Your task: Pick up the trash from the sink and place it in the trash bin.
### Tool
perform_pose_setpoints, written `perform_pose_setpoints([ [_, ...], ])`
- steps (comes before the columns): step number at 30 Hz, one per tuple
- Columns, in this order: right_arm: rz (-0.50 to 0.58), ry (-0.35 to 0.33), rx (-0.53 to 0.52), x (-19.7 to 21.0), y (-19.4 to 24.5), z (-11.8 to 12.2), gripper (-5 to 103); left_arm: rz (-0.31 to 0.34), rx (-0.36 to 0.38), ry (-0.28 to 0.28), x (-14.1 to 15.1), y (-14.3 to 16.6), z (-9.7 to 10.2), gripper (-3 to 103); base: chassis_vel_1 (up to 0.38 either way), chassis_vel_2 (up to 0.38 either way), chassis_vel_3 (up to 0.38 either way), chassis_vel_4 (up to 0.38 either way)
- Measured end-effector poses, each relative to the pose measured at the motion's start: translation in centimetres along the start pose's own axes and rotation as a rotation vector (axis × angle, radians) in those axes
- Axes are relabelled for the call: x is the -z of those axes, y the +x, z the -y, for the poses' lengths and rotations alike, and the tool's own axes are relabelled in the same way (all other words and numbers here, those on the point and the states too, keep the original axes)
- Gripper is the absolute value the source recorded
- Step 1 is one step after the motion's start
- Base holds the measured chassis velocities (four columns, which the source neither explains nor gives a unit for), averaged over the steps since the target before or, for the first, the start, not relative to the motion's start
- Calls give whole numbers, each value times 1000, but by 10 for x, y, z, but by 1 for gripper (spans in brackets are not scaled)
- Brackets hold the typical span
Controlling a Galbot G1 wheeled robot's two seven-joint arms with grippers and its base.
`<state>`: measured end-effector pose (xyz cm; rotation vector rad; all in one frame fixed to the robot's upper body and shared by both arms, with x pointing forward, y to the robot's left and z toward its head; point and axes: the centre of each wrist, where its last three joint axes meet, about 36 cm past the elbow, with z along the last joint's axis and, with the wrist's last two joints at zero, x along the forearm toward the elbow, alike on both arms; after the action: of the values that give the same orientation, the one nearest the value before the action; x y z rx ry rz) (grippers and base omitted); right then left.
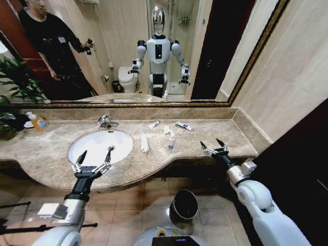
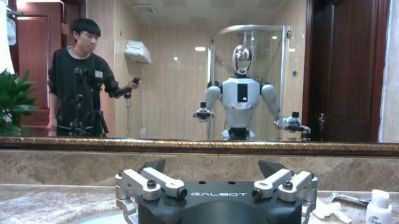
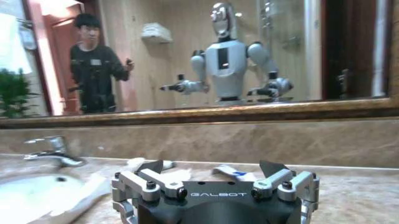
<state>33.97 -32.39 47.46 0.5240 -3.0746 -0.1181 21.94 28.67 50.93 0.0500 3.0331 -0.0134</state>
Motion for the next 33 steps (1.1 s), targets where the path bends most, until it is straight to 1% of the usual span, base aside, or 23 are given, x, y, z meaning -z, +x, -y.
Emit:
perform_pose_setpoints([
  [5, -5, 2, 9, -5, -2, -3, 100, 0, 0, 0, 0, 0, 0, 100, 0, 0, 0, 0],
  [14, 3, 10, -19, -11, -10, 4, 100, 0, 0, 0, 0, 0, 0, 100, 0, 0, 0, 0],
  [16, 46, 39, -36, -17, -13, 9, 100, 0, 0, 0, 0, 0, 0, 100, 0, 0, 0, 0],
  [17, 46, 39, -36, -17, -13, 9, 100, 0, 0, 0, 0, 0, 0, 100, 0, 0, 0, 0],
  [19, 106, 81, -53, -24, -15, 15, 100, 0, 0, 0, 0, 0, 0, 100, 0, 0, 0, 0],
  [21, 165, 137, -70, -31, -16, 22, 100, 0, 0, 0, 0, 0, 0, 100, 0, 0, 0, 0],
  [22, 165, 137, -70, -31, -16, 22, 100, 0, 0, 0, 0, 0, 0, 100, 0, 0, 0, 0],
  [23, 170, 153, -75, -32, -16, 24, 100, 0, 0, 0, 0, 0, 0, 100, 0, 0, 0, 0],
  [24, 175, 205, -88, -34, -15, 31, 100, 0, 0, 0, 0, 0, 0, 100, 0, 0, 0, 0],
  [25, 177, 237, -93, -35, -15, 34, 100, 0, 0, 0, 0, 0, 0, 100, 0, 0, 0, 0],
  [26, 177, 237, -93, -35, -15, 34, 100, 0, 0, 0, 0, 0, 0, 100, 0, 0, 0, 0],
  [27, 176, 261, -97, -35, -15, 37, 100, 0, 0, 0, 0, 0, 0, 100, 0, 0, 0, 0],
  [29, 173, 282, -97, -34, -16, 39, 100, 0, 0, 0, 0, 0, 0, 100, 0, 0, 0, 0],
  [31, 170, 276, -90, -34, -17, 38, 100, 0, 0, 0, 0, 0, 0, 100, 0, 0, 0, 0],
  [33, 143, 258, -78, -33, -18, 34, 100, 0, 0, 0, 0, 0, 0, 100, 0, 0, 0, 0],
])
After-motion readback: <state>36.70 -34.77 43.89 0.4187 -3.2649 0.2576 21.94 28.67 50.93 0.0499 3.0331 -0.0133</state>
